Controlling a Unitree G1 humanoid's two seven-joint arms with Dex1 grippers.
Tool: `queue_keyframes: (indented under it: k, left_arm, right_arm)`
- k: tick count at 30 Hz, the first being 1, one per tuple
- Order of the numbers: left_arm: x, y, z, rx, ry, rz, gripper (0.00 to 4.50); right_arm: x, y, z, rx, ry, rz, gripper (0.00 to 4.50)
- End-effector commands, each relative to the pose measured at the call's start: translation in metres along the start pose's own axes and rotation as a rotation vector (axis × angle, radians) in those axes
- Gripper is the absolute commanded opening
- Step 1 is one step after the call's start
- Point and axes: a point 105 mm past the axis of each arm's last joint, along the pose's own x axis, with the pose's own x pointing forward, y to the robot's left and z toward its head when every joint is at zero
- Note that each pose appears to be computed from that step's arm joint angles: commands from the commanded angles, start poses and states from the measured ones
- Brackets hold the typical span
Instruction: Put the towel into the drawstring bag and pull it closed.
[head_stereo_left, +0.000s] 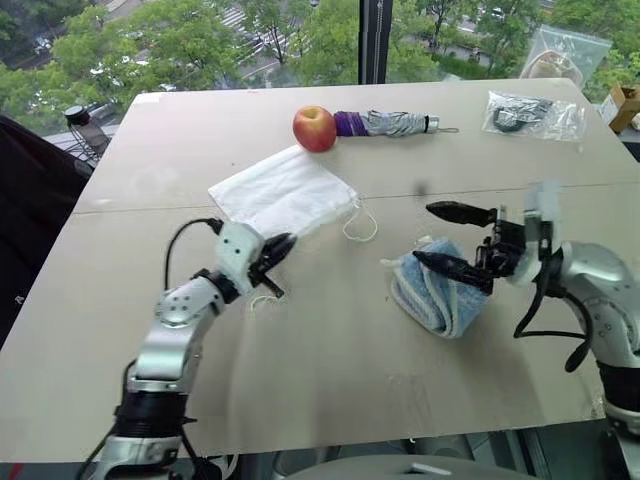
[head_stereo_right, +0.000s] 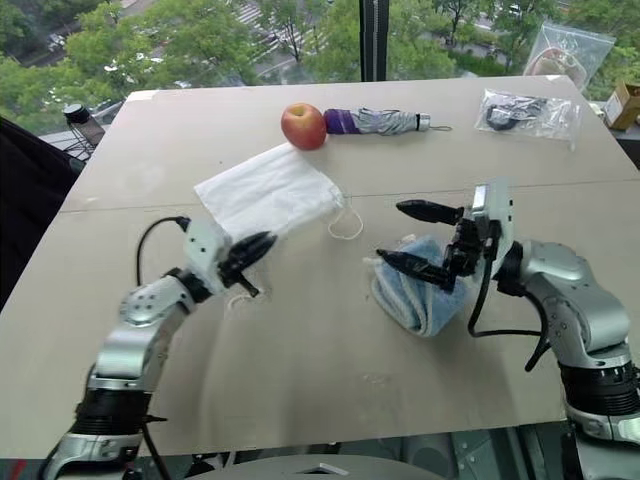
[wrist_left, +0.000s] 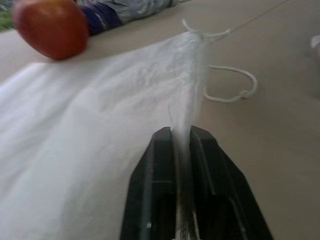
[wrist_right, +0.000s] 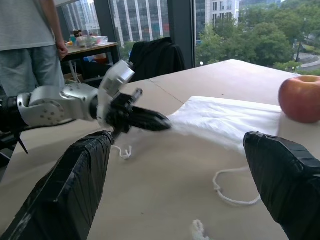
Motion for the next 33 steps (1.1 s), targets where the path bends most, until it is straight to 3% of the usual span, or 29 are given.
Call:
queue_keyframes:
  k: [1,2,7,16,20,21,26,27,33]
  left_arm:
    - [0.001,-0.002,0.001,-0.033,-0.011,-0.04,1.91]
    - [0.002,-0.001,-0.001,-0.023,-0.001,-0.039,2.57]
    - [0.003,0.005,-0.006,0.022,0.02,-0.027,4.47]
    - [0.011,0.01,-0.008,0.052,-0.003,0.022,4.47]
    - [0.008,0.014,-0.022,-0.09,0.039,0.039,3.45]
    - [0.007,0.014,-0.023,-0.122,0.04,0.037,2.78]
    - [0.003,0.014,-0.034,-0.218,0.083,0.031,0.32]
    - [0.003,0.014,-0.035,-0.229,0.088,0.029,0.06]
    - [0.002,0.013,-0.04,-0.291,0.098,0.027,0.06]
  right_arm:
    - [0.003,0.006,0.007,-0.043,-0.019,0.002,4.5]
    - [0.004,0.007,0.005,-0.042,-0.016,0.0,4.5]
    - [0.005,0.008,0.001,-0.045,-0.009,-0.008,4.5]
    - [0.005,0.006,-0.001,-0.048,-0.006,-0.018,4.5]
    - [0.005,0.005,-0.002,-0.049,-0.006,-0.02,4.5]
    - [0.005,0.004,-0.002,-0.049,-0.006,-0.021,4.5]
    - [0.006,0.004,-0.002,-0.053,-0.01,-0.023,4.5]
    - [0.005,0.004,-0.002,-0.054,-0.01,-0.024,4.5]
    - [0.003,0.003,-0.003,-0.056,-0.008,-0.031,4.5]
